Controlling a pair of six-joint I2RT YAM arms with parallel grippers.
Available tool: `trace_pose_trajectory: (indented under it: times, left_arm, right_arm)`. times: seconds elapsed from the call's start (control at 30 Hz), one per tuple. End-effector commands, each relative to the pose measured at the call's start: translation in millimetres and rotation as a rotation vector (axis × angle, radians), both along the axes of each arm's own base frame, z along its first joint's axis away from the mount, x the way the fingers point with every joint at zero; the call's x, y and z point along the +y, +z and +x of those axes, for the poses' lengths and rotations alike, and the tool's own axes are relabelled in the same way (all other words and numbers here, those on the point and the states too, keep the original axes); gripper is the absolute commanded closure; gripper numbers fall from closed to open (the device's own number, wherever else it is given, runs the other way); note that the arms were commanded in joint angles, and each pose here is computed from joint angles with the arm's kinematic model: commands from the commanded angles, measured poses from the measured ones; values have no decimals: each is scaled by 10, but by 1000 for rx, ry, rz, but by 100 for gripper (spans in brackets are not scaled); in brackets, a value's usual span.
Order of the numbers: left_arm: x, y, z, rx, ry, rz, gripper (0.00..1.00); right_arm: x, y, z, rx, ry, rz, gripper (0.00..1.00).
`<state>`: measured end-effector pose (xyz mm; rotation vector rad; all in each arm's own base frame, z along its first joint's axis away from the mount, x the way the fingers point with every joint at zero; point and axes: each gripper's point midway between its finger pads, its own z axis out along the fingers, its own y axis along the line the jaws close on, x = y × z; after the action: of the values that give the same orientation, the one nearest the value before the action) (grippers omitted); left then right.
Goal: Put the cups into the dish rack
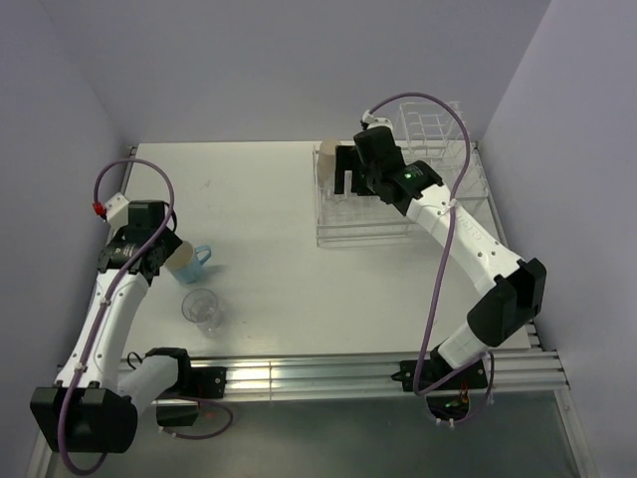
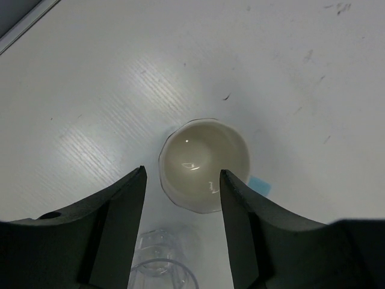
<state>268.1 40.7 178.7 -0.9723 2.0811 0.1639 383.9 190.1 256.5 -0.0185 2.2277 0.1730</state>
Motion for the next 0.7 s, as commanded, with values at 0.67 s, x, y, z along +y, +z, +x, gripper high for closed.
trace_pose_trajectory:
  times: [0.67]
  left_arm:
    - [11, -739, 89, 153, 30, -122, 54]
  right_arm:
    - [-10, 180, -134, -95, 14, 80, 0]
